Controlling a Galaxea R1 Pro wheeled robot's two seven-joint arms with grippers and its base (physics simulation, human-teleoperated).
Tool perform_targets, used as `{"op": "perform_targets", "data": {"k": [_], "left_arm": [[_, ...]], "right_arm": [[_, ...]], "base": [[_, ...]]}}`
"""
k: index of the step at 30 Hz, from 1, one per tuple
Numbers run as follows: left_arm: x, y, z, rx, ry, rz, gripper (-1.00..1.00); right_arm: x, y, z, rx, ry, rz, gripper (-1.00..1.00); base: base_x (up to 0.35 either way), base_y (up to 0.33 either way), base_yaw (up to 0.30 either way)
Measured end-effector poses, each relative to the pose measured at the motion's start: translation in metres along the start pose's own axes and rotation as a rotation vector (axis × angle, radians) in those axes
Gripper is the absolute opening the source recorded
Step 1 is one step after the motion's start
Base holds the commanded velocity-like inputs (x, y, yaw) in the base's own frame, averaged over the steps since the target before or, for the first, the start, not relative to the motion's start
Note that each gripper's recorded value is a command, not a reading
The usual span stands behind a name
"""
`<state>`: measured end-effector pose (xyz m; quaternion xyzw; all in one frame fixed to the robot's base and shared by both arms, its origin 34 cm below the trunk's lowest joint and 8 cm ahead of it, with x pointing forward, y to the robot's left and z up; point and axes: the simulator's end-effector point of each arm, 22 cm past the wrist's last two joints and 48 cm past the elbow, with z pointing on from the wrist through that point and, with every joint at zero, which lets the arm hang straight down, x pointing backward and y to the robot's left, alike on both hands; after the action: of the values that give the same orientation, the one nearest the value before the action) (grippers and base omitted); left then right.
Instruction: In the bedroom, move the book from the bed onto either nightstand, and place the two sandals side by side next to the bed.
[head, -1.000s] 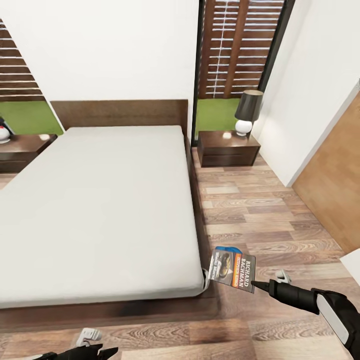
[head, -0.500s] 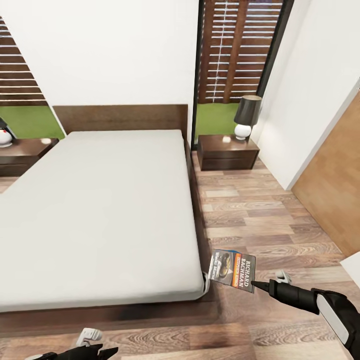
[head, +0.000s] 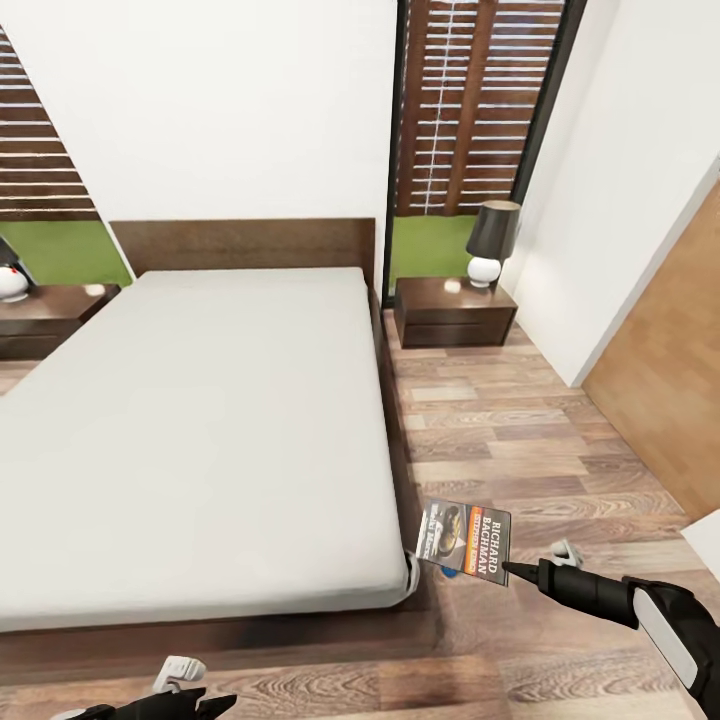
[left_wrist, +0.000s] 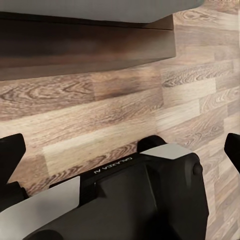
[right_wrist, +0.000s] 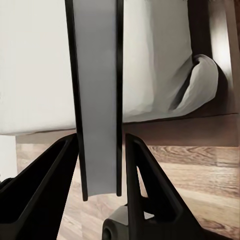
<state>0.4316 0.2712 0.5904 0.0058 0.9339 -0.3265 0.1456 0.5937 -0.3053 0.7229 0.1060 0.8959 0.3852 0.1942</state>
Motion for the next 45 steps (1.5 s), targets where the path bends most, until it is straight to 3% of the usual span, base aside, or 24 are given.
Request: {"op": "perform_targets", "data": {"k": [45], "left_arm": [[-0.027, -0.014, -0.008, 0.012, -0.056, 0.043, 1.0]], "right_arm": [[-0.02, 0.025, -0.016, -0.024, -0.049, -0.046, -1.0]], "base": [[0.0, 0.0, 0.0]]}}
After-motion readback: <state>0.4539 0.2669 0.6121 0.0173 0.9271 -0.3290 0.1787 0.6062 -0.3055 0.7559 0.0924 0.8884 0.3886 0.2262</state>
